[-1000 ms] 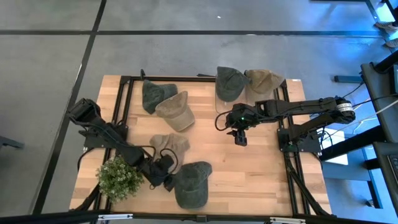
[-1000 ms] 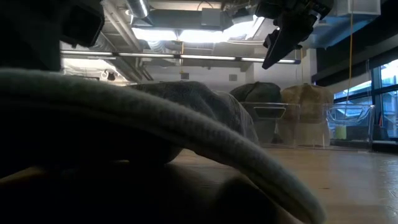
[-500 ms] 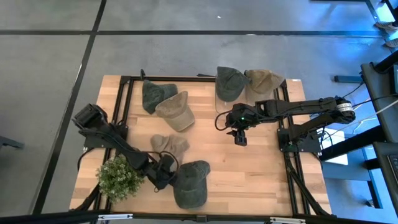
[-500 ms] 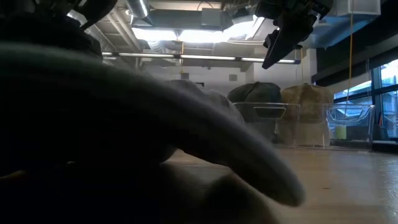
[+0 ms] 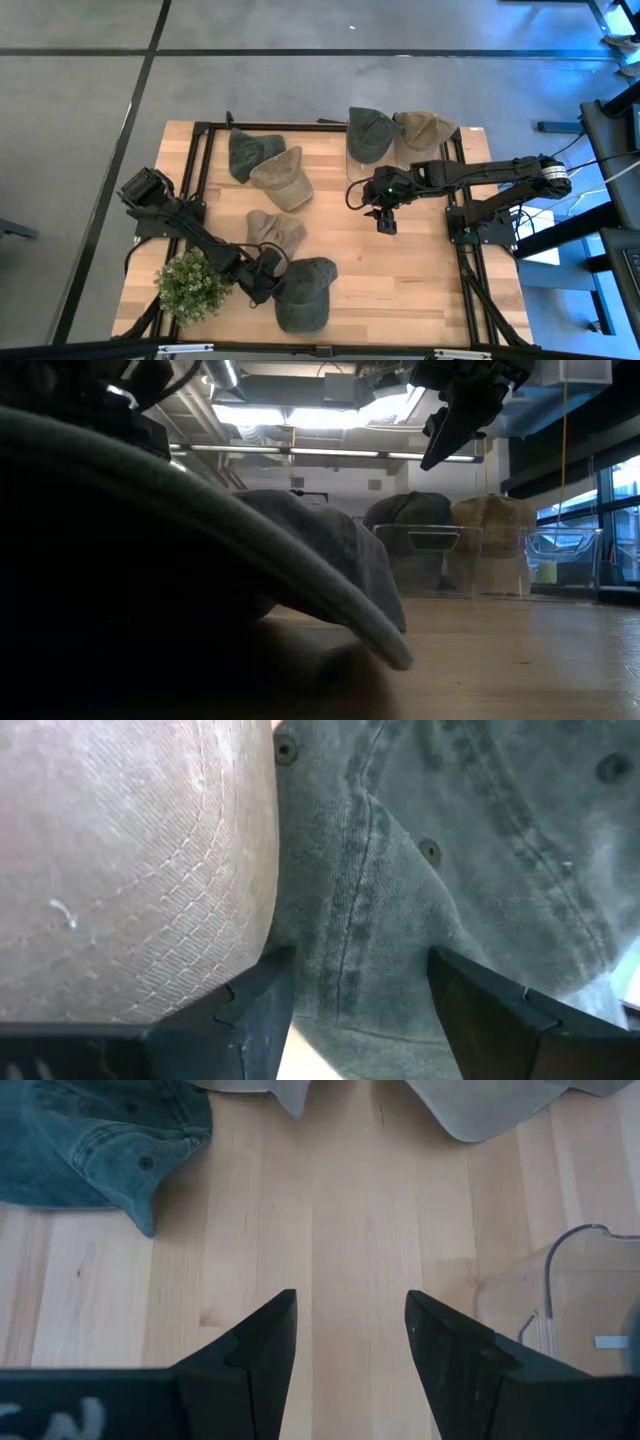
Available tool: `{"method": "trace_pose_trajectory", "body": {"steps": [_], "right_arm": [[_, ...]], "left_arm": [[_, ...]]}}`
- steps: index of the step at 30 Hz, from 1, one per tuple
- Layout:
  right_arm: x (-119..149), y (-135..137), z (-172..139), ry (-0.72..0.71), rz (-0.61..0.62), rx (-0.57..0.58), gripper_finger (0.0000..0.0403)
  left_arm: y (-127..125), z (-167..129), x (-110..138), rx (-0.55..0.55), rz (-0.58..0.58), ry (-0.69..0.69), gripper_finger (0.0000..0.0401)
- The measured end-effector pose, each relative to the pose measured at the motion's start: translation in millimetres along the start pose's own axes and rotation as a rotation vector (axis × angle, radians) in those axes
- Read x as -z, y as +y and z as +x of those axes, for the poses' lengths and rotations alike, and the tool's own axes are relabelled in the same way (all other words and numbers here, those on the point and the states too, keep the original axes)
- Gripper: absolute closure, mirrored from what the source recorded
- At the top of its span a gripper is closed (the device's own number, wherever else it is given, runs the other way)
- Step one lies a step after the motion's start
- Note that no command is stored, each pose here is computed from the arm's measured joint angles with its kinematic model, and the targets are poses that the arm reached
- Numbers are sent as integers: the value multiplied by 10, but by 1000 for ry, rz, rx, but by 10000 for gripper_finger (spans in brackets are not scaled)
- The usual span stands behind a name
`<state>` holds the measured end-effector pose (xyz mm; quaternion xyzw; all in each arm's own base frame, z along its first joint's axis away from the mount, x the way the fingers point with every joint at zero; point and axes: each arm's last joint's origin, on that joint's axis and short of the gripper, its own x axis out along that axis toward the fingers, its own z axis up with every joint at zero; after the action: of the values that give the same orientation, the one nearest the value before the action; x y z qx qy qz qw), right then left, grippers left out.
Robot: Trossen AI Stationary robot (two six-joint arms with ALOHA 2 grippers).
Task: Pick & Place hat
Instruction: Put the bottom black cap into the left transparent bin
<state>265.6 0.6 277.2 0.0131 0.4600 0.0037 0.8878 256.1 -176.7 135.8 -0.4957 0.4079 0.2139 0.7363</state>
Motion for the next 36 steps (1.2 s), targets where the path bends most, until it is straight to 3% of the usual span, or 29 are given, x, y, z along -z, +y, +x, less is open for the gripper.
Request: {"method": "trace_pose_trajectory", "body": {"steps": [6, 20, 26, 32, 36], "right_arm": [[0, 0, 0, 0, 0, 0, 214], [6, 1, 7, 1, -1, 0, 214], [6, 0, 8, 0, 1, 0, 214], [-21, 3, 8, -27, 69, -10, 214], [-35, 29, 1, -27, 163, -108, 214]], "left_arm": [[34, 87, -63, -44, 30, 36, 219], [86, 232, -113, -75, 56, 10, 389], [25, 54, -227, -42, 120, -36, 395], [-312, -228, -432, 103, 268, -86, 396], [-568, -422, -612, 178, 398, -148, 397]]}}
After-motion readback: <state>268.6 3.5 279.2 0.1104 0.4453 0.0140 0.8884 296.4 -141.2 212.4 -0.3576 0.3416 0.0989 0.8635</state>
